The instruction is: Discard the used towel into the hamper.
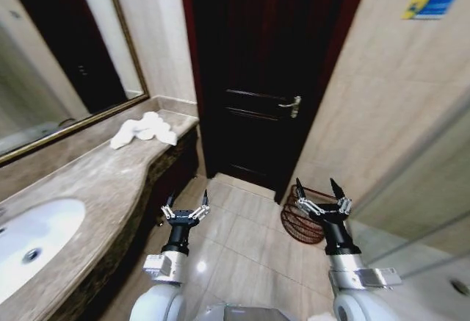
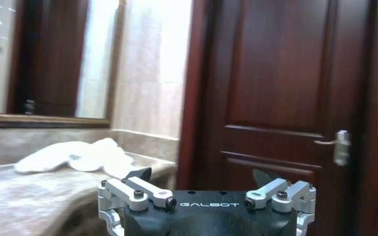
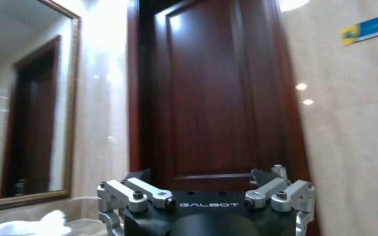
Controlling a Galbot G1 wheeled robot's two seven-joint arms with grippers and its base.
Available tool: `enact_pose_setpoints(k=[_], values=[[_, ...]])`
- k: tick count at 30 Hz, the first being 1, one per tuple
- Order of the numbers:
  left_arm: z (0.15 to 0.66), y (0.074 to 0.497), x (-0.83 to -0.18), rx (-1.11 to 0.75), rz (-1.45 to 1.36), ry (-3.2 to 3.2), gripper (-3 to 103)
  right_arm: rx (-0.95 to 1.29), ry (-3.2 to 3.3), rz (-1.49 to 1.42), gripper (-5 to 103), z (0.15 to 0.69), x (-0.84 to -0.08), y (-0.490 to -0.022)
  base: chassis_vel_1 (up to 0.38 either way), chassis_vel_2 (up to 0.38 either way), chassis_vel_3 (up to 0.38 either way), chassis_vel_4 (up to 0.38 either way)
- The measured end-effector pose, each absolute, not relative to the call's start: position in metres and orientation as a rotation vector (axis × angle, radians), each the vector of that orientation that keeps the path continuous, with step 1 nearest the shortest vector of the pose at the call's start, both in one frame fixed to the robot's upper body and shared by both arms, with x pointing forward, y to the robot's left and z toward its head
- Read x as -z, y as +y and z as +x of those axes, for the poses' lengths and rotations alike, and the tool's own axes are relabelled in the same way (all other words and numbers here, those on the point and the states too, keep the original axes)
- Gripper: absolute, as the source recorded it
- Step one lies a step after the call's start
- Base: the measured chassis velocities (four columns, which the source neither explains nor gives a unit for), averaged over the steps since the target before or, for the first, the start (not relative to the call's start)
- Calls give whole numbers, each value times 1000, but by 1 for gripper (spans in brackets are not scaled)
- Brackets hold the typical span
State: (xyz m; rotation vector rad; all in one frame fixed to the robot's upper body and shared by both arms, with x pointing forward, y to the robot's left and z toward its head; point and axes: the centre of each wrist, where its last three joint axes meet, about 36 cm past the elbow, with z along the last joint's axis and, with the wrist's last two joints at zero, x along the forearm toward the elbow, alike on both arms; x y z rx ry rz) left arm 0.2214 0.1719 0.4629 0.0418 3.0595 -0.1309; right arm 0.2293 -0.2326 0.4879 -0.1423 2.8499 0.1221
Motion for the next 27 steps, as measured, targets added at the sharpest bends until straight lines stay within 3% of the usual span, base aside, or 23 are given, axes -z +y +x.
enact_pose_setpoints(k=[13, 27], values=[[229, 176, -445, 13, -115, 3048, 100, -110, 2850, -159, 100, 230, -487, -234, 116, 113, 109, 110], [229, 175, -445, 47, -90, 3019, 100, -123, 2870, -185, 100, 229, -490, -235, 2, 3, 5, 1]])
